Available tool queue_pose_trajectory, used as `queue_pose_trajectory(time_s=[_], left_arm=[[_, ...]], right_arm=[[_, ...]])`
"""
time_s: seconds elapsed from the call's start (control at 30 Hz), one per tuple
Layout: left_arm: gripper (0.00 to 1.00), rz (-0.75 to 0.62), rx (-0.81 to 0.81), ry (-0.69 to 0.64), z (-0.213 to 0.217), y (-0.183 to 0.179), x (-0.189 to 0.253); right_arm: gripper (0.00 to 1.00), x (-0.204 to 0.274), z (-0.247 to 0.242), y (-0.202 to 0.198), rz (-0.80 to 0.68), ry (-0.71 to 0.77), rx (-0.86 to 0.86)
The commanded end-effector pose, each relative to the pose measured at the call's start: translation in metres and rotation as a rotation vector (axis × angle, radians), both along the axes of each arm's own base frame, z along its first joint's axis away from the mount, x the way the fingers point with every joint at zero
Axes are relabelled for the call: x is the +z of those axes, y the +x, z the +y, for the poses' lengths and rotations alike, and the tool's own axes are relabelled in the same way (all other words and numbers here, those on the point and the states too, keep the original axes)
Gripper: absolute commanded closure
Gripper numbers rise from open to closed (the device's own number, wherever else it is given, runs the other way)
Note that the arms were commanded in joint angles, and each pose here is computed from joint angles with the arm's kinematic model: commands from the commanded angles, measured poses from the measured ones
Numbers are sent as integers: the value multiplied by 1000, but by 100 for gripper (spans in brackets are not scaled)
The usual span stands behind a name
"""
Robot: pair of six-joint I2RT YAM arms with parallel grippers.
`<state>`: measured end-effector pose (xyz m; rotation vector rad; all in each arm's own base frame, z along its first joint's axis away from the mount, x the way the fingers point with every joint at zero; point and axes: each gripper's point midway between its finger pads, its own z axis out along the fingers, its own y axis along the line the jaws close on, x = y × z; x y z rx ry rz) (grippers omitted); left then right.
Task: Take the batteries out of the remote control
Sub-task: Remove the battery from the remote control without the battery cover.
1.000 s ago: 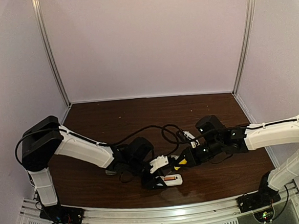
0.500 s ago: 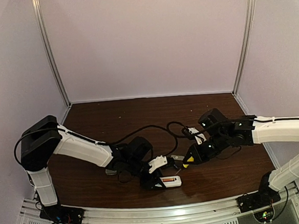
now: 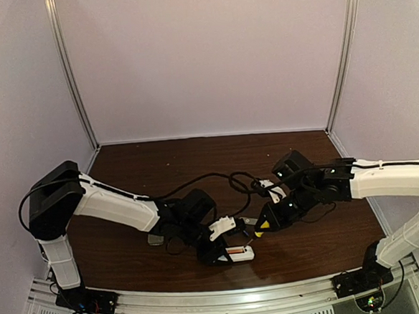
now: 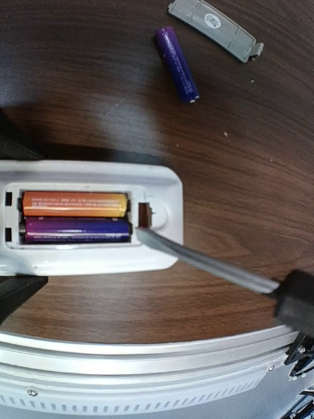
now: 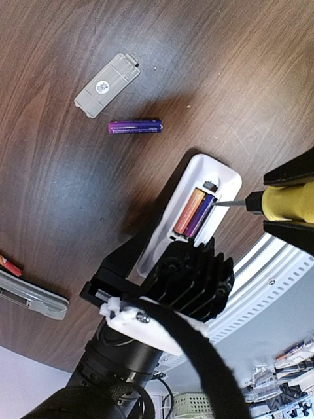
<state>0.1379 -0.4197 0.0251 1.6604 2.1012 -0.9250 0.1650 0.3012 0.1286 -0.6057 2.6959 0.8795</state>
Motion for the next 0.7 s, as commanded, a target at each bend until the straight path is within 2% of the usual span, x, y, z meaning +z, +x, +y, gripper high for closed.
queue_pose_trajectory(time_s=[0.0, 0.3, 0.67], left_arm=[[100, -102, 75, 73, 14, 17, -10], [100, -229, 74, 82, 17, 32, -14], [100, -374, 103, 126, 23, 41, -21]], right_arm=[[100, -1, 11, 1, 9, 5, 6], [100, -27, 7, 9, 7, -124, -37], [100, 4, 13, 24, -75, -55, -96]])
